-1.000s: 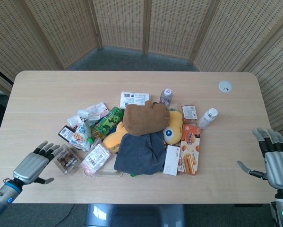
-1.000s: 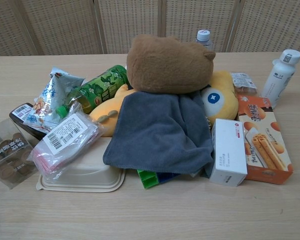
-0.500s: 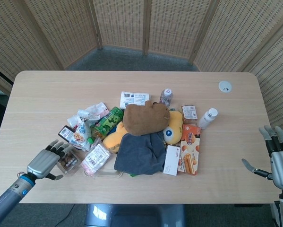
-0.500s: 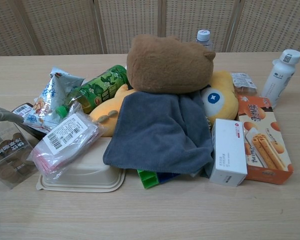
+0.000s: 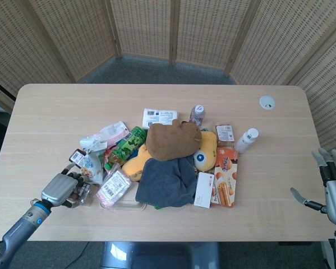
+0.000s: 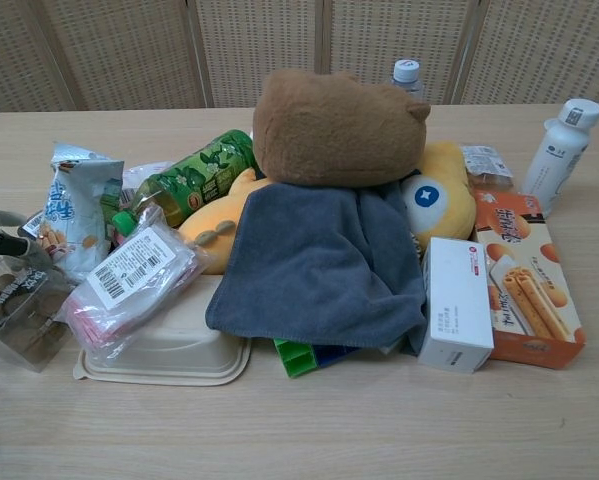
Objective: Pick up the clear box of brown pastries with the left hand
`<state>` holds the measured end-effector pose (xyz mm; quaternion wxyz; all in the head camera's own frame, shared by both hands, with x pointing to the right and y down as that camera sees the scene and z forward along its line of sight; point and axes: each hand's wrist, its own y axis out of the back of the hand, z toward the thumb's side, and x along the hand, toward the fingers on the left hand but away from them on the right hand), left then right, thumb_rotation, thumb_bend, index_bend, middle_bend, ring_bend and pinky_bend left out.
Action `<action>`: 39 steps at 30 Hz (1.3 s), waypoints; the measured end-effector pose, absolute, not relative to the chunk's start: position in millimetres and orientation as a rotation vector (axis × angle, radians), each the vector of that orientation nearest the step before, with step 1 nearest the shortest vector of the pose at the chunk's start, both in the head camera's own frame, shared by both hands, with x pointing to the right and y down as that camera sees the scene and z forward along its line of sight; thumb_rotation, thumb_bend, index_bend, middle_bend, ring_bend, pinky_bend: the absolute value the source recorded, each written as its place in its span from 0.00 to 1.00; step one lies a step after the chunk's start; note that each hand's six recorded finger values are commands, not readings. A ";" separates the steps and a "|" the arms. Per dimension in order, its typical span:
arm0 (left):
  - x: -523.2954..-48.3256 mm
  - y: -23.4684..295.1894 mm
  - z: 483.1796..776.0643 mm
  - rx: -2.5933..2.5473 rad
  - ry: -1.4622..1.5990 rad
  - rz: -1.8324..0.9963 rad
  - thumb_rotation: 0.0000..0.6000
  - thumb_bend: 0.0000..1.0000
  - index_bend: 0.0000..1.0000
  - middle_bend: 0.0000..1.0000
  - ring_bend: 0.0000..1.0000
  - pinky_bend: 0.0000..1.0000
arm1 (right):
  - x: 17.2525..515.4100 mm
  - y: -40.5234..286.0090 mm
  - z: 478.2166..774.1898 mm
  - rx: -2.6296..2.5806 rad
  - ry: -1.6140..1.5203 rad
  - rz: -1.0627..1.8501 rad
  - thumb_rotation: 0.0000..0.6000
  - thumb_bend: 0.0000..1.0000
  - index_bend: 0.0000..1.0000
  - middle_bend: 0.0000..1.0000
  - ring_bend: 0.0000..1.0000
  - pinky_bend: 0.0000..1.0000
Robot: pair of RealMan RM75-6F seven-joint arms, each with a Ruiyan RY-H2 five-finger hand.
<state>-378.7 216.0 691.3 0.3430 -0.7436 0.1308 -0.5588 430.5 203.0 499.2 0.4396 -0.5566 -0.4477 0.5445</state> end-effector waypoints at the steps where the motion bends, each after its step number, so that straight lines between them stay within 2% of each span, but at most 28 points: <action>1: -379.4 216.7 691.7 -1.931 0.339 -1.456 1.00 0.22 0.44 0.61 0.68 0.16 | 430.4 202.9 499.3 -1.383 -1.113 1.351 0.56 0.22 0.00 0.00 0.00 0.00; 6: -381.5 215.7 689.2 -1.922 0.364 -1.456 1.00 0.22 0.51 0.69 0.75 0.26 | 428.2 201.6 500.4 -1.387 -1.112 1.341 0.56 0.22 0.00 0.00 0.00 0.00; 16: -390.1 196.4 666.5 -1.908 0.546 -1.415 1.00 0.22 0.51 0.71 0.77 0.27 | 426.1 199.7 503.8 -1.399 -1.113 1.333 0.56 0.23 0.00 0.00 0.00 0.00; 25: -397.1 158.4 627.1 -1.879 0.758 -1.329 1.00 0.22 0.51 0.71 0.77 0.26 | 424.8 199.3 507.3 -1.414 -1.115 1.329 0.57 0.23 0.00 0.00 0.00 0.00; 39: -395.2 78.2 554.5 -1.745 1.029 -1.114 1.00 0.22 0.50 0.69 0.77 0.27 | 424.6 202.1 510.8 -1.432 -1.127 1.324 0.56 0.22 0.00 0.00 0.00 0.00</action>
